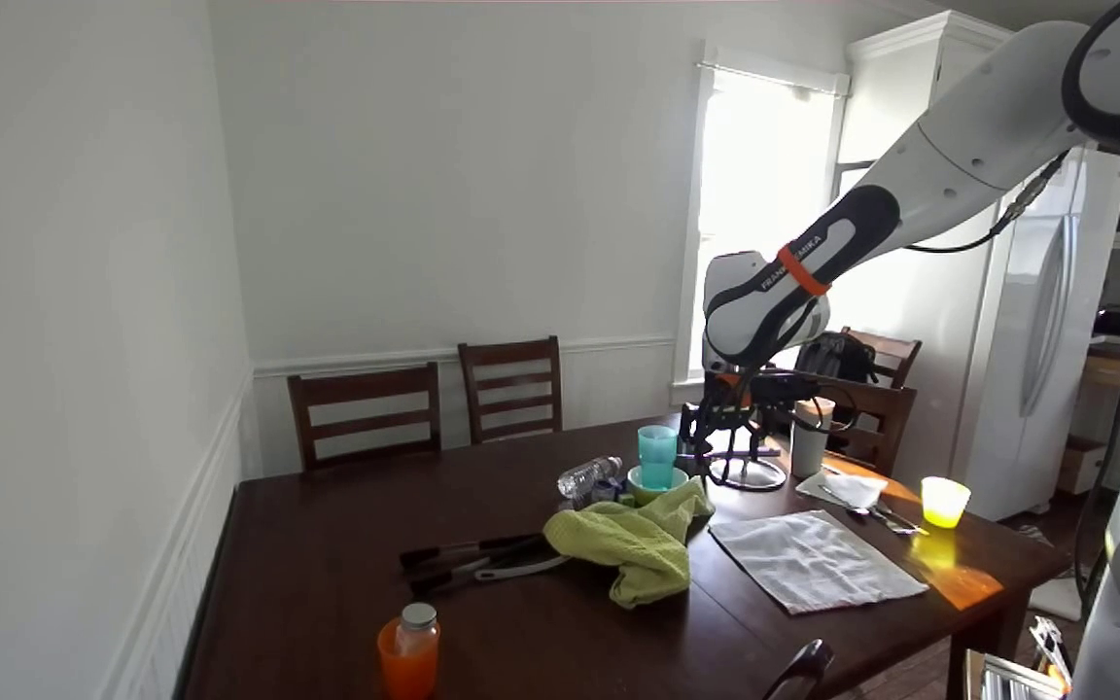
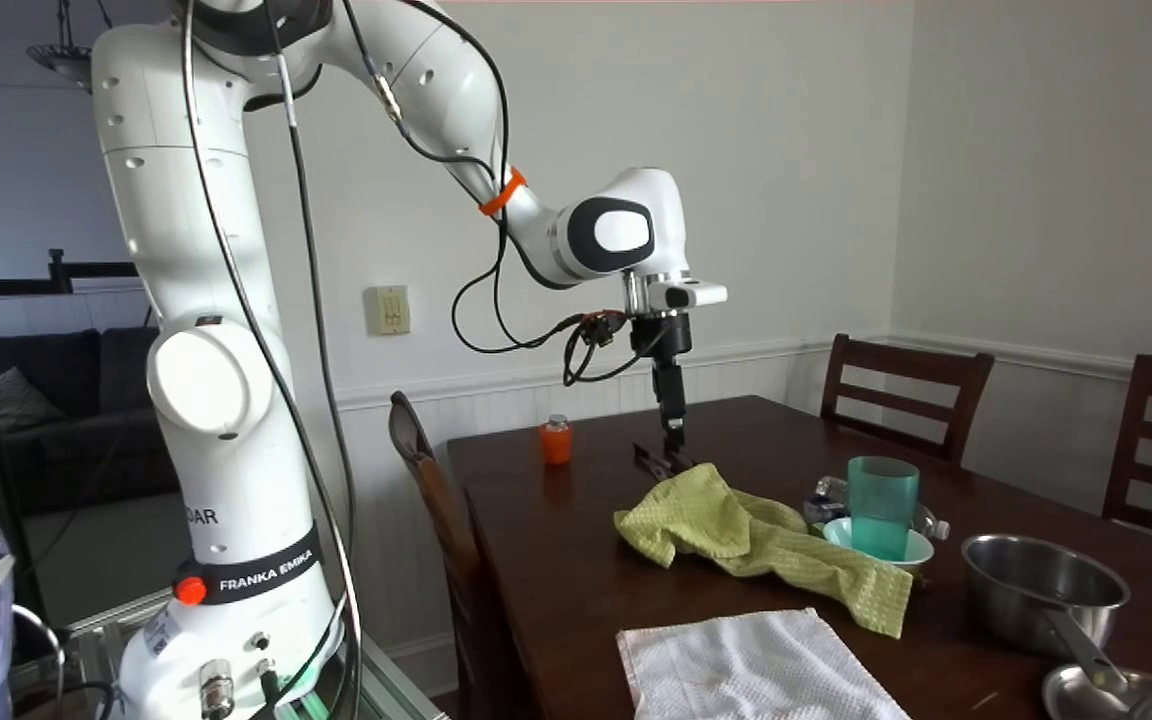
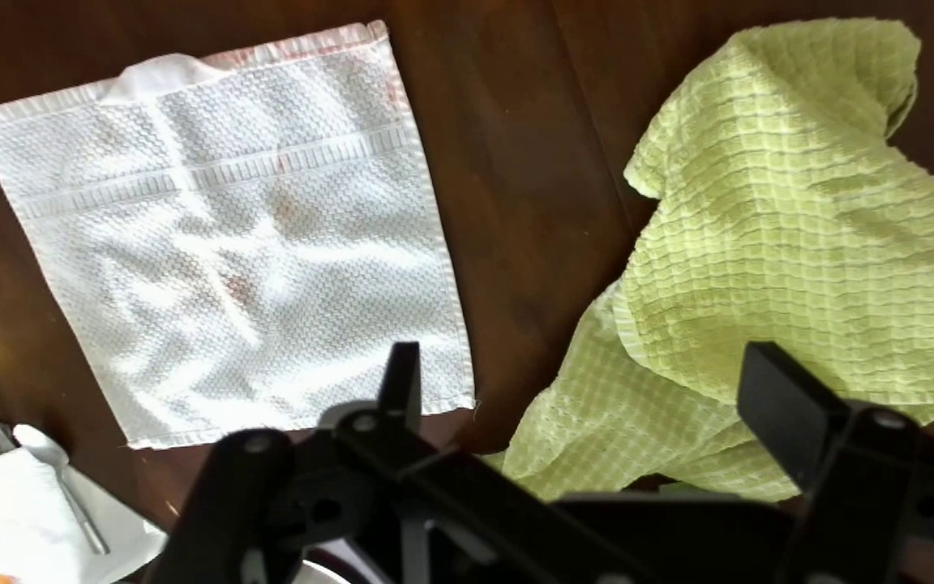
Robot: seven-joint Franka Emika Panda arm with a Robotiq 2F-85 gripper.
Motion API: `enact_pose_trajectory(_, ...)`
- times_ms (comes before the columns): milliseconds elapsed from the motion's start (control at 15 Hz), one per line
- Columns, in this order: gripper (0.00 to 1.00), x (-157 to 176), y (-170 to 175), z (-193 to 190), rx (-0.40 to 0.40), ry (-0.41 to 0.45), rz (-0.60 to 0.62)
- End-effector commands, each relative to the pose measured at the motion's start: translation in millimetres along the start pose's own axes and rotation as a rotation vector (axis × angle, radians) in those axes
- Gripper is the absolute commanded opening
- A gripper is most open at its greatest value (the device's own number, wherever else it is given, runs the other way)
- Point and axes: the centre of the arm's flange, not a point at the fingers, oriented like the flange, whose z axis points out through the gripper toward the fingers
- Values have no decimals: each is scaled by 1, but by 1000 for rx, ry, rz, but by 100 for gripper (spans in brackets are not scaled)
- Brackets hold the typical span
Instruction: Use the corners to fold the towel
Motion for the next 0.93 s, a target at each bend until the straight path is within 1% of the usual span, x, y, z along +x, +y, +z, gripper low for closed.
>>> enact_pose_trajectory(0,100,0,0,0,0,0,0)
enact_pose_trajectory(67,100,10,3,13,-19,-22,43)
enact_pose_trajectory(133,100,20,9,28,-46,-27,73)
enact_pose_trajectory(200,100,28,16,41,-53,-40,93)
enact_pose_trajectory(333,100,44,31,68,-29,-72,101)
enact_pose_trajectory(400,100,52,38,81,-21,-69,108)
enact_pose_trajectory(600,100,76,56,119,25,-25,122)
enact_pose_trajectory(667,100,82,59,130,30,-7,132)
enact_pose_trajectory(867,100,96,58,161,42,6,164)
